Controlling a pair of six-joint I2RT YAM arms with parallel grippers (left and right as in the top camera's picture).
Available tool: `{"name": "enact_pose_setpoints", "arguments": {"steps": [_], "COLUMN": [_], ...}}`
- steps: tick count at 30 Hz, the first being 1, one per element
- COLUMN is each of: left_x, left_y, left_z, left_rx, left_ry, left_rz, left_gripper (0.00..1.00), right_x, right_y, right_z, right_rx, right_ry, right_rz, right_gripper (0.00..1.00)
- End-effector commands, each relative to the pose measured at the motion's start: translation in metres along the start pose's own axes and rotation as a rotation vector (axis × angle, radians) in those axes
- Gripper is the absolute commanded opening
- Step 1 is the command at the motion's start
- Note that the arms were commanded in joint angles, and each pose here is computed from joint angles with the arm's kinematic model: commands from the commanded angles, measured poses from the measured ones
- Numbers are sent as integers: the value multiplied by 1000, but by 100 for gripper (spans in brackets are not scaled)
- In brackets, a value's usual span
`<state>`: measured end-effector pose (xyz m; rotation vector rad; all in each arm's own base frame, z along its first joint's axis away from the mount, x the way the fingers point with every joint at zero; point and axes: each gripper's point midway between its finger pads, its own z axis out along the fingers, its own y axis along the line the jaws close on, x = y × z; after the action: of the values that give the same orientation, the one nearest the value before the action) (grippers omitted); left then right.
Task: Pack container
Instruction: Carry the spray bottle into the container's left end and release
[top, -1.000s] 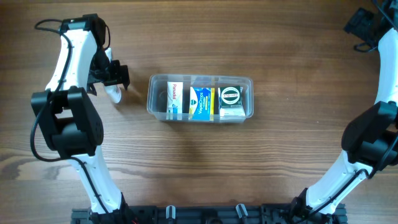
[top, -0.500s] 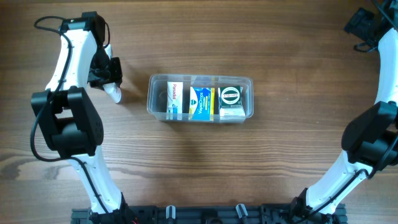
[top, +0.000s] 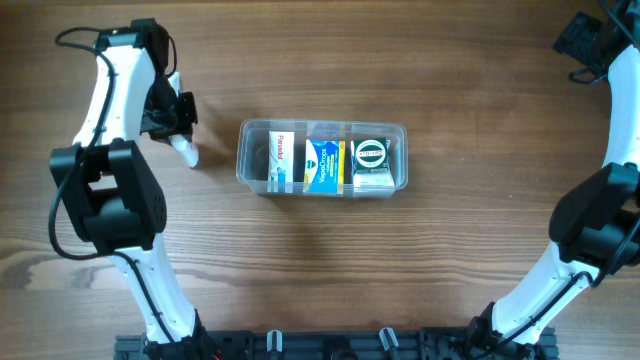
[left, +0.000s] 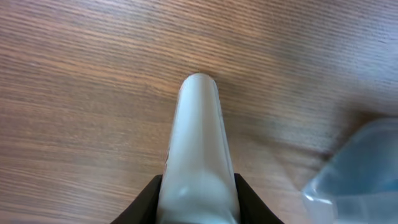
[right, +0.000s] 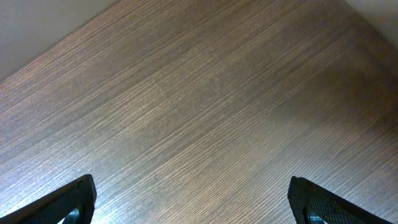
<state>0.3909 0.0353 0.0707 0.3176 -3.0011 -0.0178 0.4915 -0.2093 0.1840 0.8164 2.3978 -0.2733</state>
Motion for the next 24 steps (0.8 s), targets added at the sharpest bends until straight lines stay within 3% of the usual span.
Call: {"name": "enact_pose_setpoints", "arguments": {"steps": [1,4,12,19,24], "left_x": [-10,1,44,79,79], "left_y": [-20,-35,-96,-131,-136], "left_z": [-42,-89,-154,-146,-136], "left_rx": [121,142,185,179,130], "left_ry": [-96,-194,-349,-264,-249], "left_rz": [4,46,178,215,240], "left_gripper": [22,23,24,27,28], "right_x": [-3,-3,-3,-3,-3], "right_y": [0,0,0,0,0], "right_z": [0,0,0,0,0], "right_rx": [10,10,10,10,10], "right_ry": [-10,-10,-10,-10,-10], "right_rz": [-18,-17,-17,-18,-17], "right_gripper": [100,100,100,100,100]}}
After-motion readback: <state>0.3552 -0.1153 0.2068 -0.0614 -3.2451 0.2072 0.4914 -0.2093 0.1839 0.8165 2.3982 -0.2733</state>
